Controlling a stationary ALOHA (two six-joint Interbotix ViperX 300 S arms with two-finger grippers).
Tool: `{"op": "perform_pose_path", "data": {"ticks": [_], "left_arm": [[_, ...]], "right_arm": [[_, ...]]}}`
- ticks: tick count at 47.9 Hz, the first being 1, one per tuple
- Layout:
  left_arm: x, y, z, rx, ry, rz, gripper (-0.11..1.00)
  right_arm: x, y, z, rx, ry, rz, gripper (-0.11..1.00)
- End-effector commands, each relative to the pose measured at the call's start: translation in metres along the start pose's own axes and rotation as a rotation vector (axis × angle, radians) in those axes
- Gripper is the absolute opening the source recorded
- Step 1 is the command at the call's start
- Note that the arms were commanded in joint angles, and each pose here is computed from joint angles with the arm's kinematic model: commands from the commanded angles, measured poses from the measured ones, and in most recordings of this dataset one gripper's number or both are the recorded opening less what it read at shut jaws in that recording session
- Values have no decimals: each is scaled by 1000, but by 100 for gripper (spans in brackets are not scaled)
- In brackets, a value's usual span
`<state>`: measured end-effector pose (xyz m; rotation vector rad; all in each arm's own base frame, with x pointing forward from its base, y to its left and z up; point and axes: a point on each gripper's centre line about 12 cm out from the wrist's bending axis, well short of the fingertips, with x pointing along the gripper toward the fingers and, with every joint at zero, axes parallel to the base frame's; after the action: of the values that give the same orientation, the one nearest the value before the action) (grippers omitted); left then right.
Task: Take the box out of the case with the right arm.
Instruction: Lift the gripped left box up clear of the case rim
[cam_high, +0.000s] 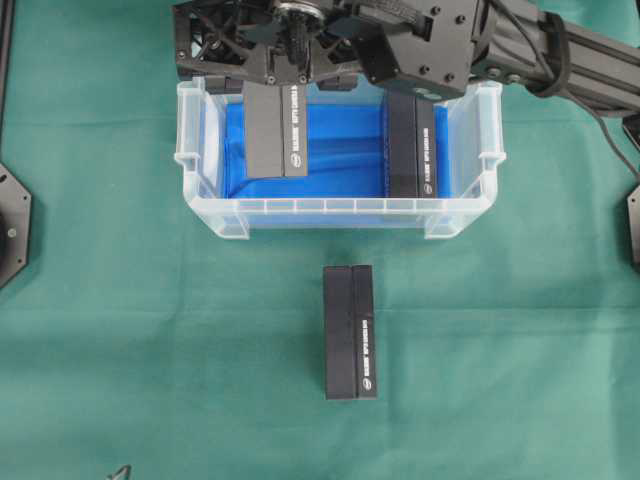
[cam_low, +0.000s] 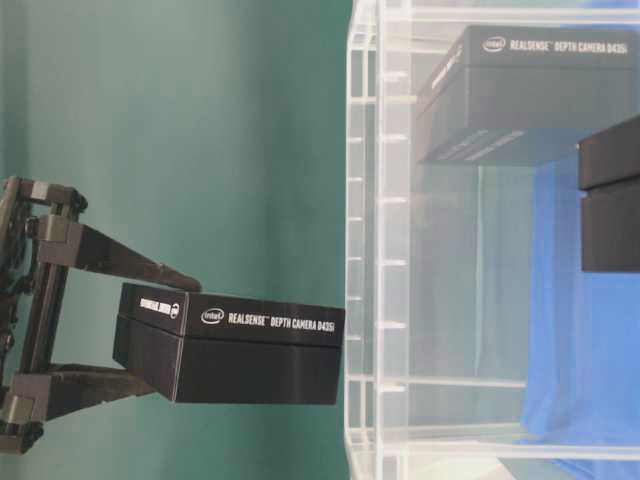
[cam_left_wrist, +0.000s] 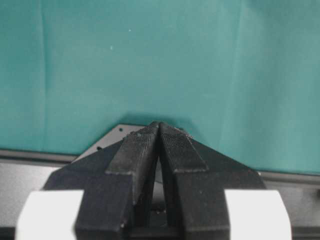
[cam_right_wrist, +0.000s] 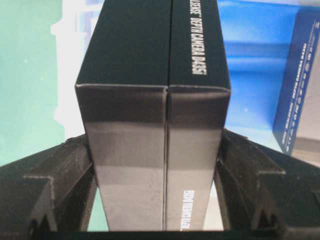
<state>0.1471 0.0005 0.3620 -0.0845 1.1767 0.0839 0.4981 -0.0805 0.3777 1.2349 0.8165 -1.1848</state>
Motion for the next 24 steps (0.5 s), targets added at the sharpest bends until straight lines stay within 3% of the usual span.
{"op": "perform_pose_path", "data": {"ticks": [1,24], "left_arm": [[-3,0,3,1,-13,1,0],[-3,0,3,1,-13,1,0]], "right_arm": [[-45,-7,8,16,-10,96,68],[-45,-7,7,15,-11,98,68]]}}
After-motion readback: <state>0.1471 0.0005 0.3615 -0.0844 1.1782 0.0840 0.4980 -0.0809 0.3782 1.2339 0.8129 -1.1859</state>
